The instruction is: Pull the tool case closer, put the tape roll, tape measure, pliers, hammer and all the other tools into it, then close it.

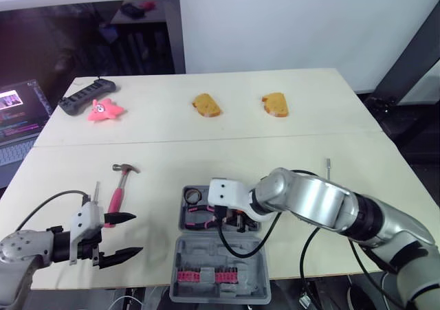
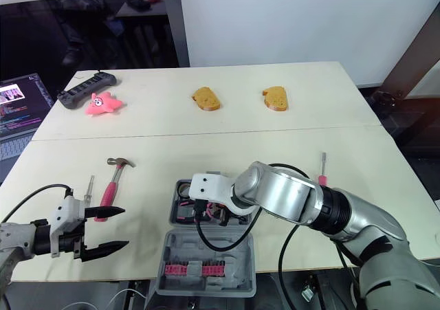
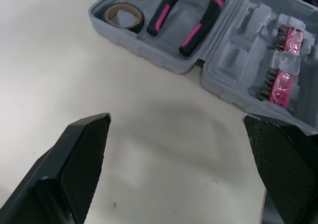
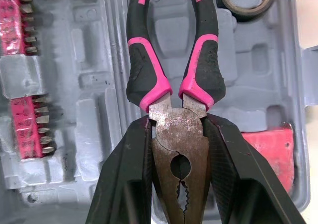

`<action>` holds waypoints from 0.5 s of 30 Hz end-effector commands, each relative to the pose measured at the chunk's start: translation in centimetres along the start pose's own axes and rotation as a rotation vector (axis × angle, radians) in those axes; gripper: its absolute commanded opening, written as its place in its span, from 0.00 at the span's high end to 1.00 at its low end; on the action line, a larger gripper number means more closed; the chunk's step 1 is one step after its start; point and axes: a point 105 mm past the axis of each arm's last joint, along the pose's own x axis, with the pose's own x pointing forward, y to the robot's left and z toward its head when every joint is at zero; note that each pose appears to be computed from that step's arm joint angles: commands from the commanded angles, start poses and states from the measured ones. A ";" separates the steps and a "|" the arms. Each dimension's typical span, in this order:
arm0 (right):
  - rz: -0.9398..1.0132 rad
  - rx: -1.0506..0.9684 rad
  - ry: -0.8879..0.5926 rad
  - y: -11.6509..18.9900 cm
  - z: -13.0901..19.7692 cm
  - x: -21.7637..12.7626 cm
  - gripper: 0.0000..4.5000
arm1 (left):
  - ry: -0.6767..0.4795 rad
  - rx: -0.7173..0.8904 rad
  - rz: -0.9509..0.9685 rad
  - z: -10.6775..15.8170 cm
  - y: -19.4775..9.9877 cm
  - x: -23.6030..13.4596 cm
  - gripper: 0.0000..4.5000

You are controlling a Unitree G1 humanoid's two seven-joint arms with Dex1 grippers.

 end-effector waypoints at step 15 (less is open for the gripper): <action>-0.023 -0.032 -0.054 -1.3 0.1 2.4 0.78 | -0.025 0.033 0.024 1.2 0.3 -0.1 0.00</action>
